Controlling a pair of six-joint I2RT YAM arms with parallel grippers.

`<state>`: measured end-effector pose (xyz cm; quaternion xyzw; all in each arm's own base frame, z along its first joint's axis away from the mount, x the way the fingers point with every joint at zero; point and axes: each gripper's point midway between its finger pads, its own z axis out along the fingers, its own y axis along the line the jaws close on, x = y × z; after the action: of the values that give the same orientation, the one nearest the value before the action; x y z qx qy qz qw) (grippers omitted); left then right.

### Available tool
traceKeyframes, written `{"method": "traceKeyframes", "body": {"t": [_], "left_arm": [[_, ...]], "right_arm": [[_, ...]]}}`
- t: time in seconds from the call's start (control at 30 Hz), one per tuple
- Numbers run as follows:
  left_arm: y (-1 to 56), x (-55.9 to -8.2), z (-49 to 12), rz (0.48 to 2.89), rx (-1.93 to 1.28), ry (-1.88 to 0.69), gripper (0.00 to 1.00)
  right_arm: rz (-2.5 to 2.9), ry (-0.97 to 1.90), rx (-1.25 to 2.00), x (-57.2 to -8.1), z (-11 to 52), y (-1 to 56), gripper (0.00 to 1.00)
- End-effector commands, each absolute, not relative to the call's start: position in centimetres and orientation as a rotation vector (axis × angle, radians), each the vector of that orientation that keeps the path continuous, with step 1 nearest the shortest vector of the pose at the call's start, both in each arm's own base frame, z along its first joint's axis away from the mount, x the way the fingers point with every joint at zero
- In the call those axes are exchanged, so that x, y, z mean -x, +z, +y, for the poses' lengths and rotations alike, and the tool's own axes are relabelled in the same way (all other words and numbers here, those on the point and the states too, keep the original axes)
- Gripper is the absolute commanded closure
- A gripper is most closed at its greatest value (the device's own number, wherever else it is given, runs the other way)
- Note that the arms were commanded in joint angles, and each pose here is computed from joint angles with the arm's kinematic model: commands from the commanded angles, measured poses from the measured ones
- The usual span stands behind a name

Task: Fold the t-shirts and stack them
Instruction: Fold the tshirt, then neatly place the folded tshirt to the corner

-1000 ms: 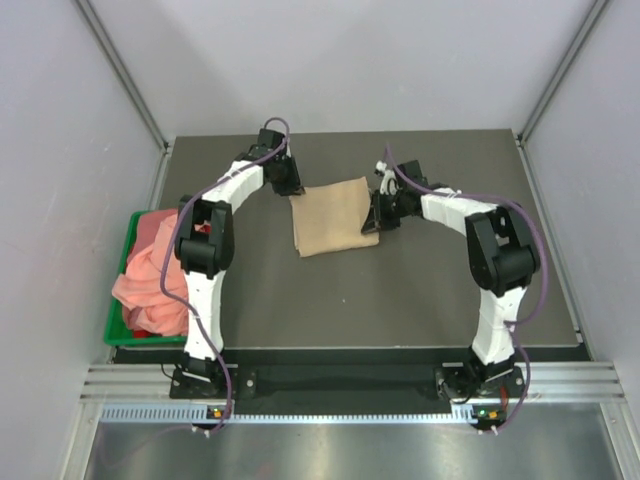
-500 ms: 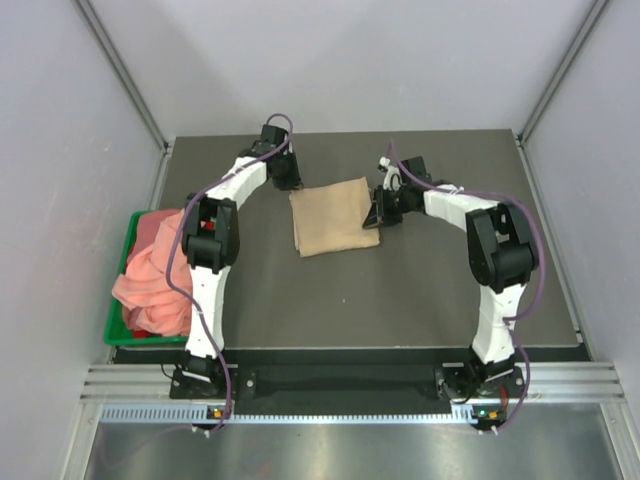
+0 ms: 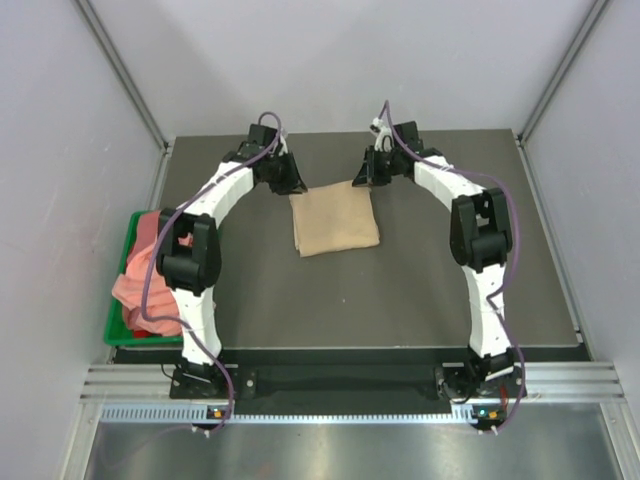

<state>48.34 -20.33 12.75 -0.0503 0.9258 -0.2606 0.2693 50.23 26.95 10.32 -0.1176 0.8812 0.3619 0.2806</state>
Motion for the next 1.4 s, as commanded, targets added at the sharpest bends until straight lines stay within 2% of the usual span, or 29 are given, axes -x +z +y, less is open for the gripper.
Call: {"method": "traceKeyframes", "body": {"t": [0.0, 0.27, 0.43, 0.6, 0.73, 0.8, 0.93, 1.0, 1.17, 1.37], "left_arm": [[13.5, -45.5, -22.9, 2.504, 0.076, -0.829, 0.76], [9.8, -39.4, -26.1, 2.624, -0.032, -0.85, 0.76], [6.1, -37.5, -25.1, 2.72, -0.021, -0.691, 0.76], [3.8, -36.6, -22.2, 2.778, 0.012, -0.452, 0.76], [7.0, -36.9, -22.4, 2.724, 0.005, -0.48, 0.76], [9.8, -37.1, -22.7, 2.668, -0.019, -0.517, 0.76], [12.9, -36.0, -23.2, 2.631, -0.079, -0.606, 0.68], [13.5, -34.9, -23.2, 2.625, -0.1, -0.641, 0.68], [14.4, -33.5, -23.5, 2.541, -0.158, -0.734, 0.68], [15.8, -32.0, -23.5, 2.461, -0.155, -0.816, 0.68]], "right_arm": [[2.318, 0.989, 0.284, -53.1, 26.4, 10.4, 0.87], [2.298, 1.062, 0.203, -56.9, 25.9, 6.7, 0.86], [2.308, 1.065, 0.178, -57.1, 25.4, 5.9, 0.86], [2.266, 1.06, 0.186, -57.0, 25.0, 9.3, 0.82], [2.239, 1.037, 0.191, -55.8, 24.5, 12.6, 0.72], [2.227, 1.019, 0.19, -55.3, 24.2, 13.4, 0.64], [2.253, 0.956, 0.2, -54.1, 23.2, 13.3, 0.56], [2.288, 0.913, 0.205, -53.8, 22.7, 12.4, 0.49], [2.355, 0.81, 0.217, -53.7, 21.4, 10.3, 0.43], [2.379, 0.757, 0.248, -54.5, 21.0, 8.5, 0.42]]}}
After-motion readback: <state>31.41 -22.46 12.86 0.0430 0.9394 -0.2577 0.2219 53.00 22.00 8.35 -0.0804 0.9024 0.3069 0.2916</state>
